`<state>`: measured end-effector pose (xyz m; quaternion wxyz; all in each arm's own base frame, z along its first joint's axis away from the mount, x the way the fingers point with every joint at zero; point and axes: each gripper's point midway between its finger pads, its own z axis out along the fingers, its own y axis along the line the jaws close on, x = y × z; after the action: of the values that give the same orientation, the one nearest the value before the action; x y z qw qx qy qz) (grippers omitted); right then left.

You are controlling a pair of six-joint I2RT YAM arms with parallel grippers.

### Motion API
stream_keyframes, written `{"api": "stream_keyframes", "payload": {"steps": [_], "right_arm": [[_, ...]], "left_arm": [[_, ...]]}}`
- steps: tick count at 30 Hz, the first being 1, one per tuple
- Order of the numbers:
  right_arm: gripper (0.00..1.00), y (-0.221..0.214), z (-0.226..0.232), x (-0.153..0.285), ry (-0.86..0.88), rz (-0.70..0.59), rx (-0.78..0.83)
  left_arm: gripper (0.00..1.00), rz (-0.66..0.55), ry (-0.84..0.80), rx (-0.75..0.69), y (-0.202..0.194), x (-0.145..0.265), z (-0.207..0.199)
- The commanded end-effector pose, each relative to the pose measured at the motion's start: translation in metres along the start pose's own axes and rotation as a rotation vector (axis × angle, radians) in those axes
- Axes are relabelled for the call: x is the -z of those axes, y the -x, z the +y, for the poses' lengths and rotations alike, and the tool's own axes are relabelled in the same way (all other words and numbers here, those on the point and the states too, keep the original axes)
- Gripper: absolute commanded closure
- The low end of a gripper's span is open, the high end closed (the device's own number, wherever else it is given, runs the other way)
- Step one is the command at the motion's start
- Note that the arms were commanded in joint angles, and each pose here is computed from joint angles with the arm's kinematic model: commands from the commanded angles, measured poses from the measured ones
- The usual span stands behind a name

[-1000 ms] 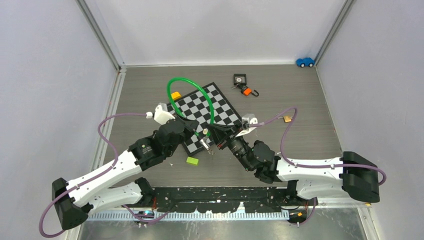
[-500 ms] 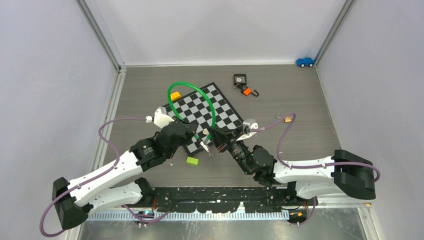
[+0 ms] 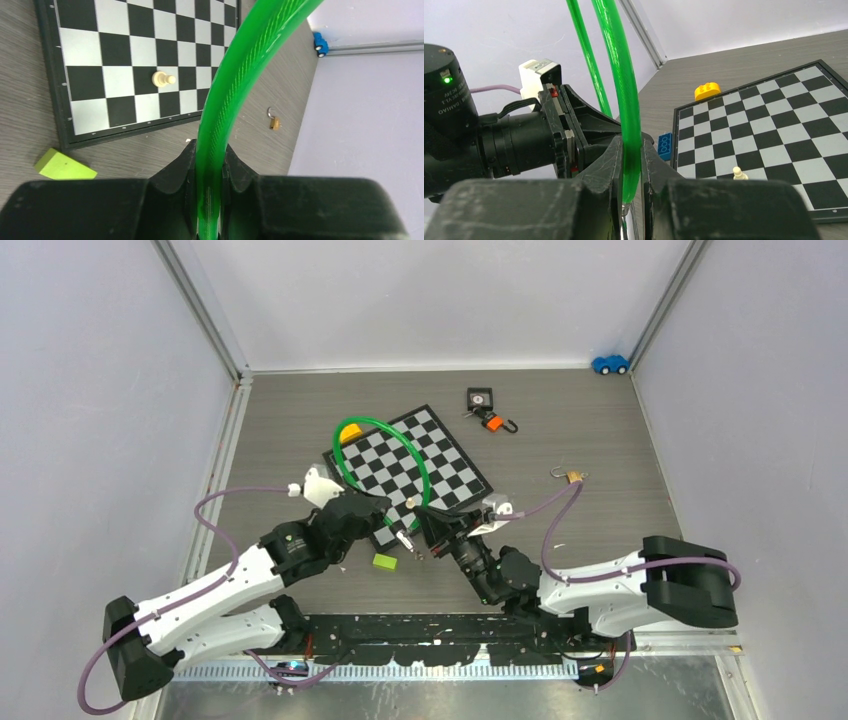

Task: Lock with the key
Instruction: Lock the lock.

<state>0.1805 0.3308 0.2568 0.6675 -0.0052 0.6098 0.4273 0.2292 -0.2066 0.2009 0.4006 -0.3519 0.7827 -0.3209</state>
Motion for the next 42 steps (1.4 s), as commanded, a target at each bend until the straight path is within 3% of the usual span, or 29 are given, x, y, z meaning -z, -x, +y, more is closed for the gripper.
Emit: {"api": "stream_keyframes", "payload": {"steps": [1, 24, 26, 32, 42], "right_arm": [[1.00, -0.042, 0.000, 0.013, -0.002, 0.104, 0.122], [0.99, -0.074, 0.009, 0.026, -0.005, 0.137, 0.169], [0.94, -0.073, 0.008, 0.026, -0.009, 0.135, 0.176], [0.60, -0.061, 0.006, 0.025, -0.037, 0.119, 0.185], [0.38, -0.035, 0.010, 0.025, -0.029, 0.113, 0.234]], "left_arm": [[1.00, -0.067, -0.187, 0.223, 0.029, 0.018, -0.060], [1.00, -0.073, -0.186, 0.238, 0.031, 0.020, -0.057], [1.00, -0.074, -0.186, 0.231, 0.031, 0.019, -0.057], [1.00, -0.076, -0.200, 0.154, 0.029, 0.019, -0.058], [1.00, -0.094, -0.224, 0.087, 0.031, 0.019, -0.049]]}}
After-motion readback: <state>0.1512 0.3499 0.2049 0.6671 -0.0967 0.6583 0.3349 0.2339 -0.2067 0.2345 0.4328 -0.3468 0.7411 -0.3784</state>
